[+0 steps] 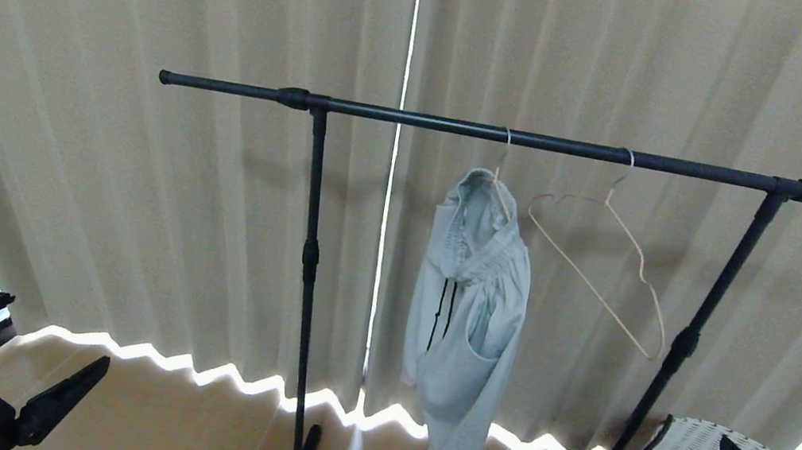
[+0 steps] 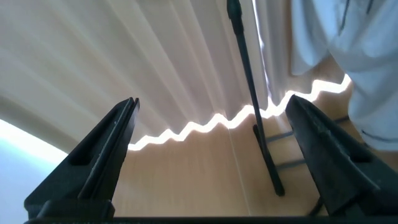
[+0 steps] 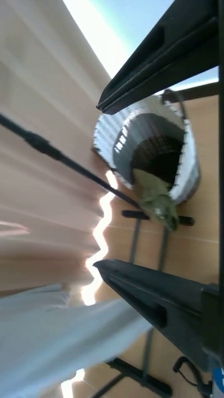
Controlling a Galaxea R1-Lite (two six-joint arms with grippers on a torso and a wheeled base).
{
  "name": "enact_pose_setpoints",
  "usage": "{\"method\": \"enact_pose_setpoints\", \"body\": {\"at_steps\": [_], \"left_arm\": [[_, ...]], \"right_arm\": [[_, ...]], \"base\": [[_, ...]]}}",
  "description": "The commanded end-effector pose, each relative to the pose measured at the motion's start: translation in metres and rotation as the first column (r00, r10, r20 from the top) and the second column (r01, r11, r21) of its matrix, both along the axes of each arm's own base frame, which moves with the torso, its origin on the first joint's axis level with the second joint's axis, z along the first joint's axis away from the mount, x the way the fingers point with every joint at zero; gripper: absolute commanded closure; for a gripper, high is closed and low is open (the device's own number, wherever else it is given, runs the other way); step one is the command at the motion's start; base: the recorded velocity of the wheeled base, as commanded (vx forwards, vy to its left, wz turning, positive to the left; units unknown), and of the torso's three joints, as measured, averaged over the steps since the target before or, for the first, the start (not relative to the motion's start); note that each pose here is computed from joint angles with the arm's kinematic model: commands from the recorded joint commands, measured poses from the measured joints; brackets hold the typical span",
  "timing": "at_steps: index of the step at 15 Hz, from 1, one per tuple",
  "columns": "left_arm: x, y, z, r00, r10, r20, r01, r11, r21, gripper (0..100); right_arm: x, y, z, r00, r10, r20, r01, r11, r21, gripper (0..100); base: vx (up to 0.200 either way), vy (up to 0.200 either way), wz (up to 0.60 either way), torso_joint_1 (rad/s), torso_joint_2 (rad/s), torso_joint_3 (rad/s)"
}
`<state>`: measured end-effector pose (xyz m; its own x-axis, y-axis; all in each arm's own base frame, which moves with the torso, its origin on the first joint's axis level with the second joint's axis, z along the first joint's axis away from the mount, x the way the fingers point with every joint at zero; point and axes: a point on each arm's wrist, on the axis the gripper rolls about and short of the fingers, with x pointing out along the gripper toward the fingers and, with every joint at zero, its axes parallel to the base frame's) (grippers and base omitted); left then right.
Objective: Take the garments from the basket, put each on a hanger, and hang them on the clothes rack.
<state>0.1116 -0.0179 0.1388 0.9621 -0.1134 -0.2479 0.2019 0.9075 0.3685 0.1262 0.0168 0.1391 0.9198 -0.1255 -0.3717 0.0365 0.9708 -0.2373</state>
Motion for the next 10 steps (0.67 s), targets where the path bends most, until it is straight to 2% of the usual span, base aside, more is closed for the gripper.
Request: {"method": "enact_pose_setpoints", "body": {"at_steps": [1, 2, 10], "left_arm": [[-0.0001, 0.0001, -0.0012, 1.000, 0.001, -0.005, -0.001, 1.000, 0.001, 0], [-0.0003, 0.0001, -0.0010, 1.000, -0.001, -0.004, 0.001, 1.000, 0.000, 0], [0.0000, -0.0001, -0.0008, 1.000, -0.002, -0.004, 0.002, 1.000, -0.001, 0]], "right_arm": [[0.0003, 0.0000, -0.0009, 1.000, 0.000, -0.006, 0.000, 1.000, -0.002, 0], [0.0000, 0.0000, -0.0016, 1.000, 0.000, -0.010, 0.000, 1.000, -0.002, 0], [0.0020, 0.0005, -0.0059, 0.999, 0.000, -0.037, 0.000, 1.000, -0.008, 0]], "base": [[-0.200, 0.000, 0.00, 0.002, 0.00, 0.002], [-0.200, 0.000, 0.00, 0.002, 0.00, -0.002], [0.000, 0.000, 0.00, 0.000, 0.00, 0.000]]}}
